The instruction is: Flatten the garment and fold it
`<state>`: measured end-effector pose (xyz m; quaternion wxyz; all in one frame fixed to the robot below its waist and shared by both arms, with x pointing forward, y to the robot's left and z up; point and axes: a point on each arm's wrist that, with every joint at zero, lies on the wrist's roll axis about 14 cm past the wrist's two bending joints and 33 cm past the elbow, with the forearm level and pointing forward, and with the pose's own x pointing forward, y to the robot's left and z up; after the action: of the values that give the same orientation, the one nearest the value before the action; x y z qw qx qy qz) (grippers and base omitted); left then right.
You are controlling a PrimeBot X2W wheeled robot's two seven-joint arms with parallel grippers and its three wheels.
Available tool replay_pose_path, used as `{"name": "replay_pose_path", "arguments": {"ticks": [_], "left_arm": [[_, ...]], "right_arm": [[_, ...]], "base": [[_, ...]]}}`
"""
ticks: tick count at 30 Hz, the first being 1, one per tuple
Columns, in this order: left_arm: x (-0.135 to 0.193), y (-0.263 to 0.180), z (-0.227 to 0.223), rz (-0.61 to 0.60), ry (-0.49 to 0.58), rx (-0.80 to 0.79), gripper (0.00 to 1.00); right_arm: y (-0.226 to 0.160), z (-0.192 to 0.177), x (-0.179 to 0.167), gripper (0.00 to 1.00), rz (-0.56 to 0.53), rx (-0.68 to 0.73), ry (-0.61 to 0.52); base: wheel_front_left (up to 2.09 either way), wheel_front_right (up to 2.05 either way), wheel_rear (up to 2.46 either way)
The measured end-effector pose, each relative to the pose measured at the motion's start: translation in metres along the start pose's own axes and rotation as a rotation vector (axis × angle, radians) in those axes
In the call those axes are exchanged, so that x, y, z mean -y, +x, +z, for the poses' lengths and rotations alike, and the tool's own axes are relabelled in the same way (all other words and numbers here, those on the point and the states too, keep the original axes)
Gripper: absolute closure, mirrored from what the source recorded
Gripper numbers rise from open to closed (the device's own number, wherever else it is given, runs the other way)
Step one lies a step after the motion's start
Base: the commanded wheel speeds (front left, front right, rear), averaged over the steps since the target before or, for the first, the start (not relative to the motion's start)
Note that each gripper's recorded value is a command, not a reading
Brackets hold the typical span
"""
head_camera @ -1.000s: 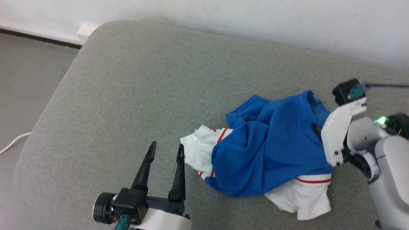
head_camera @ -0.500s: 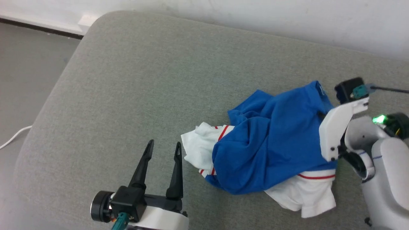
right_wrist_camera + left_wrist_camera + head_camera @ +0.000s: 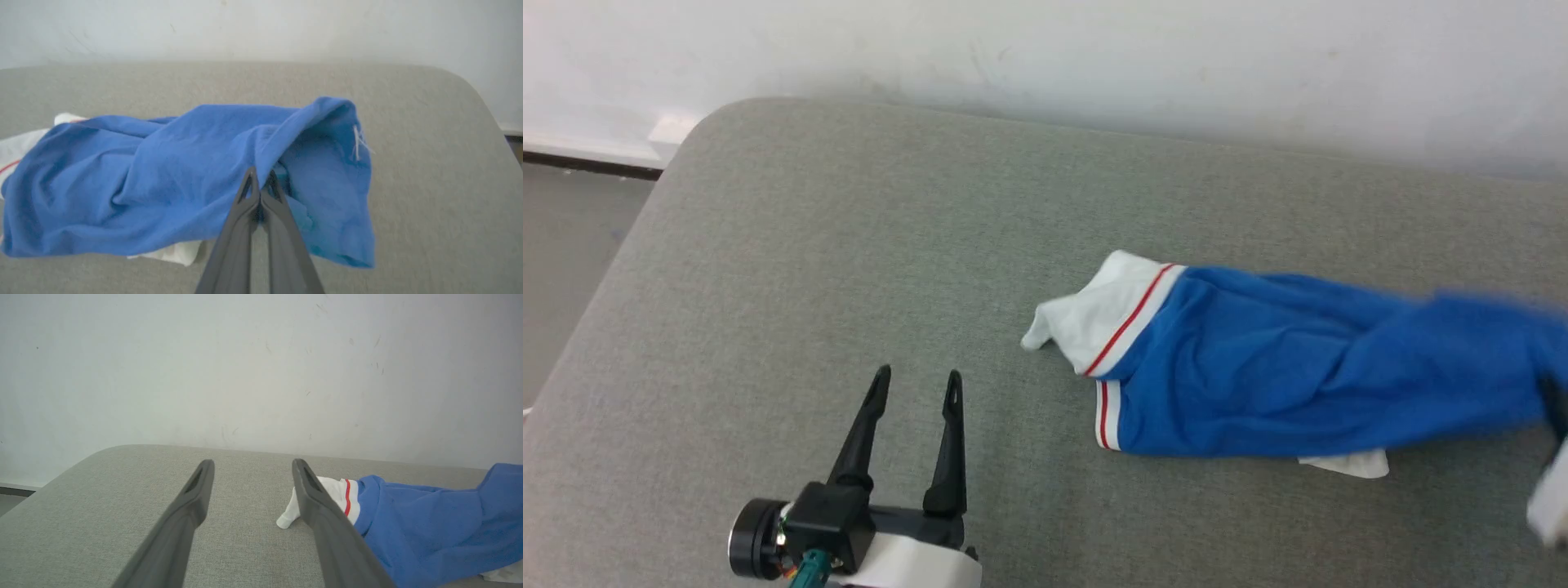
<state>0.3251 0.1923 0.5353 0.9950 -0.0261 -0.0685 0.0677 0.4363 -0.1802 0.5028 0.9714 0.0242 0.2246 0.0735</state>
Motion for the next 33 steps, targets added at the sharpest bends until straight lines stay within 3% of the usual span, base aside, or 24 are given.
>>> {"name": "replay_pose_path", "arguments": {"ticks": [5,6,7,8,14,20,26,33], "left_arm": [[0.005,-0.003,-0.005,-0.022,-0.009,-0.028,0.0],[0.005,-0.004,-0.006,-0.024,-0.008,-0.03,0.0],[0.006,-0.005,-0.006,-0.026,-0.007,-0.035,0.0],[0.006,-0.007,-0.007,-0.029,-0.006,-0.039,0.0],[0.011,-0.013,0.003,-0.059,-0.008,-0.014,0.0],[0.019,-0.012,0.023,-0.089,-0.019,0.055,0.0],[0.028,-0.018,0.022,-0.12,-0.009,0.061,0.0],[0.035,-0.013,0.018,-0.154,-0.002,0.051,0.0]], "right_arm": [[-0.033,-0.077,0.021,1.0,-0.087,-0.161,0.053],[-0.035,-0.083,0.021,0.91,-0.092,-0.164,0.045],[-0.036,-0.085,0.02,0.36,-0.097,-0.151,0.042],[-0.036,-0.084,0.019,0.0,-0.098,-0.133,0.034],[-0.04,-0.042,0.006,0.0,-0.082,0.095,0.013],[-0.08,0.023,0.017,0.0,-0.141,0.441,-0.059],[-0.117,0.01,0.032,0.0,-0.191,0.527,-0.068],[-0.134,-0.003,0.045,0.0,-0.239,0.552,-0.053]], "base": [[0.0,0.0,0.0],[0.0,0.0,0.0],[0.0,0.0,0.0],[0.0,0.0,0.0],[0.0,0.0,0.0],[0.0,0.0,0.0],[0.0,0.0,0.0],[0.0,0.0,0.0]]}}
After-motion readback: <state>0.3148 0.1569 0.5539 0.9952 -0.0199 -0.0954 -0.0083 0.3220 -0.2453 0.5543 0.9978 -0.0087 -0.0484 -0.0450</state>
